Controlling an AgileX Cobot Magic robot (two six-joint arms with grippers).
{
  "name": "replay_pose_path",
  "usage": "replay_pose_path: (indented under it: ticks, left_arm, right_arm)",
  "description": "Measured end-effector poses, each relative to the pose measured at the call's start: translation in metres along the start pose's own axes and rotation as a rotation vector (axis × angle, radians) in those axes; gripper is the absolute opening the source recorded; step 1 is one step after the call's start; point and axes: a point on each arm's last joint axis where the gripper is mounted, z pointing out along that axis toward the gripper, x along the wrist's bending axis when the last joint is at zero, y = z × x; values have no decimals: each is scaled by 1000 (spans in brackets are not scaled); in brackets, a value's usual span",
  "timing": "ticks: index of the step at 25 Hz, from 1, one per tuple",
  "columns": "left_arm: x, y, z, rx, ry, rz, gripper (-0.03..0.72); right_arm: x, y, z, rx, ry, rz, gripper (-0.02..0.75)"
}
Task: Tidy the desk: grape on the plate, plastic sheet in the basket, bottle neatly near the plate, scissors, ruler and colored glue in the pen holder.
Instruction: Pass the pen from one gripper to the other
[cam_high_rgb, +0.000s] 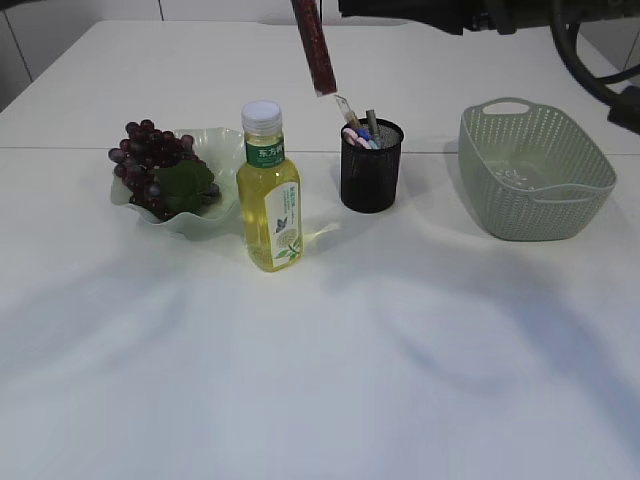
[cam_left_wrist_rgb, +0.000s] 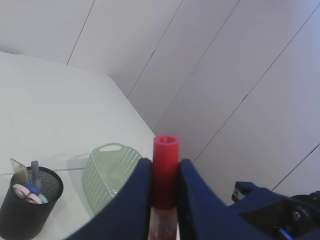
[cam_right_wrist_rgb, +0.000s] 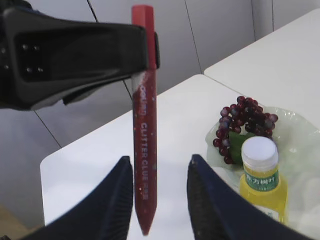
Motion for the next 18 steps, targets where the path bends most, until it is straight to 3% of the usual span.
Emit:
replay_pose_path:
  ticks: [18]
  left_arm:
    - [1,-3,6,-16,-22,-7,83]
  right_arm:
    - [-3,-7,24,-56,61,40,303]
